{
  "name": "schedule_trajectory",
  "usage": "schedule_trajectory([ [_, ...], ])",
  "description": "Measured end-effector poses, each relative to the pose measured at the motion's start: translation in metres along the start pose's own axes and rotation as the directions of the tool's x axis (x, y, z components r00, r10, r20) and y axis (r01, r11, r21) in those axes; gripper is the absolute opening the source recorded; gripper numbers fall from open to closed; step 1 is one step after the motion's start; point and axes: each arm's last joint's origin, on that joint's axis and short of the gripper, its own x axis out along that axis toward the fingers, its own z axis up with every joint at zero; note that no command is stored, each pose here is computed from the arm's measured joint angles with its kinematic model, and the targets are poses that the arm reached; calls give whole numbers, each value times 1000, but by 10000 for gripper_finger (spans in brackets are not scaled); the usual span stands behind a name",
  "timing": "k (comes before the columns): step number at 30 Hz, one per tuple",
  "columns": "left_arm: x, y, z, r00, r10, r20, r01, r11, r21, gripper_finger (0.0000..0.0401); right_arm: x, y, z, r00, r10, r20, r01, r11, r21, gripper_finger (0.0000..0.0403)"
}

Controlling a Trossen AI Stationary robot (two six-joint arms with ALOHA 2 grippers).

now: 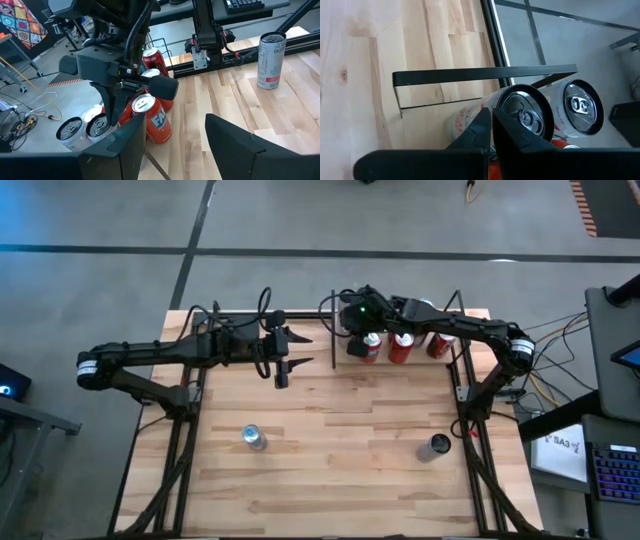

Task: Place canned beverage on shelf
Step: Put the left white soda can on the shelf aligned with the other white soda can

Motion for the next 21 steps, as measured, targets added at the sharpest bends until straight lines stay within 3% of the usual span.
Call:
schedule_trajectory([
  [21,0,0,0,1000,0,0,0,1000,0,190,-1,3,-3,999,49,-22,-49,998,25,9],
])
